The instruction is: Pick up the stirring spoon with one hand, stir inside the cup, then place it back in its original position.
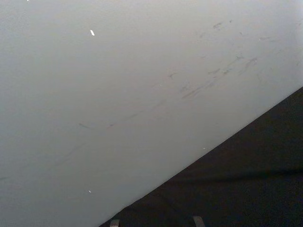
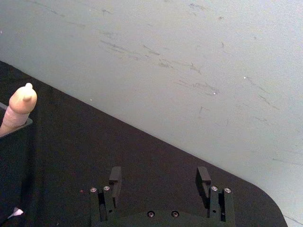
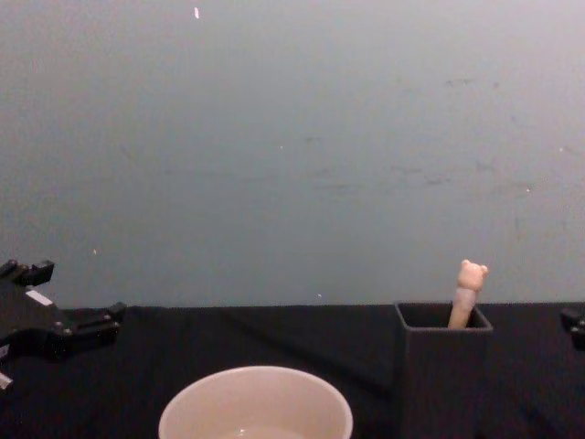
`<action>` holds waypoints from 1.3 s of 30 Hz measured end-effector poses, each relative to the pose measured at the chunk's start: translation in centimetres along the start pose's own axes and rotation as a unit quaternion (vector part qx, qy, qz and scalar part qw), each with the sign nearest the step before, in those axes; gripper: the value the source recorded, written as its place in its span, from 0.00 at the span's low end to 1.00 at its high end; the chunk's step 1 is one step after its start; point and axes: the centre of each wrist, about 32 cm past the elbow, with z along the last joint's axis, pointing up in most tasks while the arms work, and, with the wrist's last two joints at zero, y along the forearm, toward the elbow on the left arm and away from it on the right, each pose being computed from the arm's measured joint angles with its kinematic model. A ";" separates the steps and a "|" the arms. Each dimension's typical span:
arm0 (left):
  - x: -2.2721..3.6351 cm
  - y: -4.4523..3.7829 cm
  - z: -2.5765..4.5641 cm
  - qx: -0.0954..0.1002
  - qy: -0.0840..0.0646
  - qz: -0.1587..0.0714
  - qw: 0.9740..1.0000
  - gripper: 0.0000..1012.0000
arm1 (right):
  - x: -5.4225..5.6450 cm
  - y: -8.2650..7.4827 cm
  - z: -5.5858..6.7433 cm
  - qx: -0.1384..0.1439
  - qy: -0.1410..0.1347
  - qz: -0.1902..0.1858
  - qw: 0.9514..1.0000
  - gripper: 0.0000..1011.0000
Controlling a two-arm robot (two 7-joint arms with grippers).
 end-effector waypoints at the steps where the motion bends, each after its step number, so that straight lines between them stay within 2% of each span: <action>1: 0.00 0.00 0.00 0.000 0.000 0.000 1.000 0.99 | 0.0 0.0 0.0 0.000 0.000 0.000 1.000 0.99; 39: 0.00 0.00 0.00 0.000 0.000 0.000 1.000 0.99 | 0.0 0.0 0.0 0.000 0.000 0.000 1.000 0.99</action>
